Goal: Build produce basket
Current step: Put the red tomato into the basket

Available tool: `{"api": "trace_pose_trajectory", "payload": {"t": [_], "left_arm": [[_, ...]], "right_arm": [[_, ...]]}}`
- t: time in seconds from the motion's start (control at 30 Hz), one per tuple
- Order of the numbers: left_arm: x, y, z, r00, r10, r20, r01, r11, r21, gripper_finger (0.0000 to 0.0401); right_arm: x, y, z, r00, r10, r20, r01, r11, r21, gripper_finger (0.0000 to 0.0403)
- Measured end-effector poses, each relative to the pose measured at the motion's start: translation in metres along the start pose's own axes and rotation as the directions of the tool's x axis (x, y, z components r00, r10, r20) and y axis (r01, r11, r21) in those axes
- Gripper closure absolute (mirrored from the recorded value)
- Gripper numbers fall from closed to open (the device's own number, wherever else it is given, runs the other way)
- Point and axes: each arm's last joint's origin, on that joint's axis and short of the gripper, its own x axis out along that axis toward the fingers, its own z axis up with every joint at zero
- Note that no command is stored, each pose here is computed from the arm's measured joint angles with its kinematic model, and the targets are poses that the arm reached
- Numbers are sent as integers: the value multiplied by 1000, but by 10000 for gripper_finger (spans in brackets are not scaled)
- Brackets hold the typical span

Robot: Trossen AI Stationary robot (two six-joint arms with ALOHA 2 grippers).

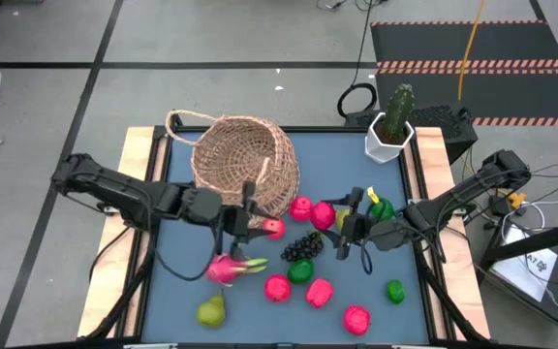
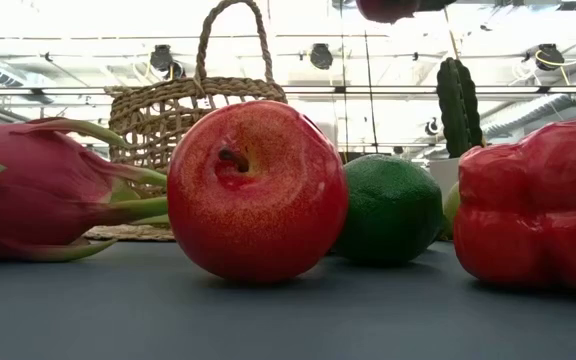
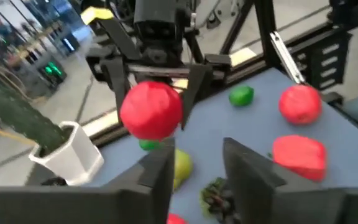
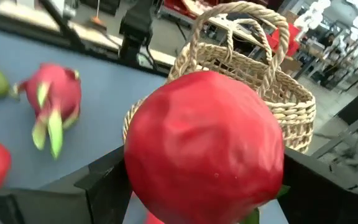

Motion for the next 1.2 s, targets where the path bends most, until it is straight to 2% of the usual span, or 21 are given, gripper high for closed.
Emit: {"api": "trace_pose_trajectory", "payload": {"t": [0.2, 0.33, 0.43, 0.87, 0.97, 1.2], "left_arm": [[23, -5, -6, 1000, 30, 6, -30, 982, 185, 173], [34, -9, -11, 1000, 30, 3, -29, 925, 380, 152], [37, -10, -12, 1000, 27, -3, -23, 890, 455, 149], [37, -10, -15, 998, 57, -37, -32, 877, 479, 138], [37, -10, -15, 995, 91, -50, -55, 871, 489, 117], [36, -12, -14, 993, 102, -58, -58, 856, 514, 38]], "right_arm": [[1, -2, 3, 1000, -8, 22, 5, 989, 149, 80], [2, -2, 3, 1000, -13, 21, 8, 976, 217, 80], [4, -5, 3, 1000, -24, 16, 19, 967, 255, 80], [7, -9, 1, 999, -41, 3, 38, 947, 320, 80], [7, -9, 1, 999, -37, 3, 32, 916, 400, 80], [14, -9, 0, 992, 121, 41, -125, 847, 517, 80]]}}
